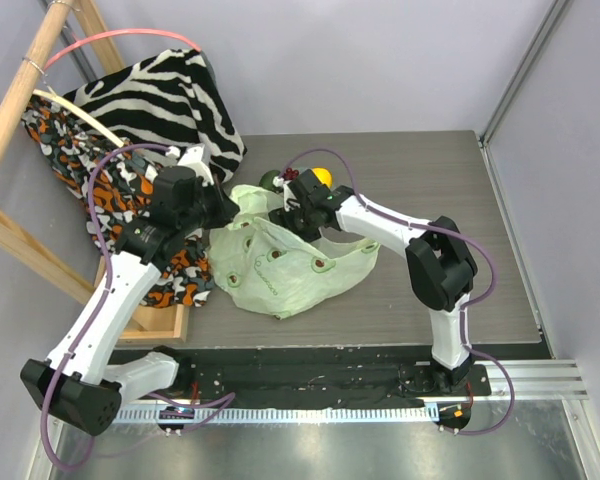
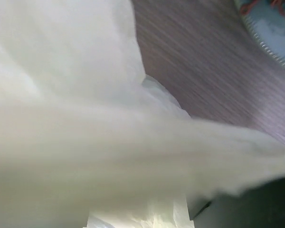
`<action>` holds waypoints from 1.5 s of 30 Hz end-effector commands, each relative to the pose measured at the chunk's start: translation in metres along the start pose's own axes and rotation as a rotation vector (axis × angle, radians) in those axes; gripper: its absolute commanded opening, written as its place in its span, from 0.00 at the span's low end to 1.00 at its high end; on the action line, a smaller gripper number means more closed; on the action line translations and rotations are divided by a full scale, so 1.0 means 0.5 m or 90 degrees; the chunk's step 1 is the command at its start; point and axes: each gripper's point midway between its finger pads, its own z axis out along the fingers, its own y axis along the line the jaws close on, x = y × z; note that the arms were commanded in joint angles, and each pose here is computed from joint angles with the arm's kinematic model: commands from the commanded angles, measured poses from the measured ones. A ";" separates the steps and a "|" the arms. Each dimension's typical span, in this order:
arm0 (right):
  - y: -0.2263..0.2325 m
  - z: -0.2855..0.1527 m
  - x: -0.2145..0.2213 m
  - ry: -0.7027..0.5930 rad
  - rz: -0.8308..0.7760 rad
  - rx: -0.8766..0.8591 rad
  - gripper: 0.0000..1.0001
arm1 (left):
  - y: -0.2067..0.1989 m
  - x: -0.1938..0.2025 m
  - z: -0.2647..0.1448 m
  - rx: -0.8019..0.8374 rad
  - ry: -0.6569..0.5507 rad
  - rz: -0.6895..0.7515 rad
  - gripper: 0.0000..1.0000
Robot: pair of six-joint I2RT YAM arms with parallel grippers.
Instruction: Place the fruits into the plastic bag
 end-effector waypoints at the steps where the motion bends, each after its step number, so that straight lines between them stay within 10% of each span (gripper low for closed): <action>1: 0.038 -0.039 -0.009 -0.012 -0.039 -0.048 0.60 | -0.002 -0.005 -0.004 0.007 -0.012 -0.015 0.00; 17: 0.080 -0.050 -0.006 -0.002 -0.057 -0.127 0.81 | -0.012 -0.003 0.000 0.021 -0.008 -0.026 0.00; 45: 0.013 -0.212 -0.128 -0.189 0.103 -0.204 0.80 | 0.048 -0.003 -0.020 -0.067 -0.043 -0.010 0.00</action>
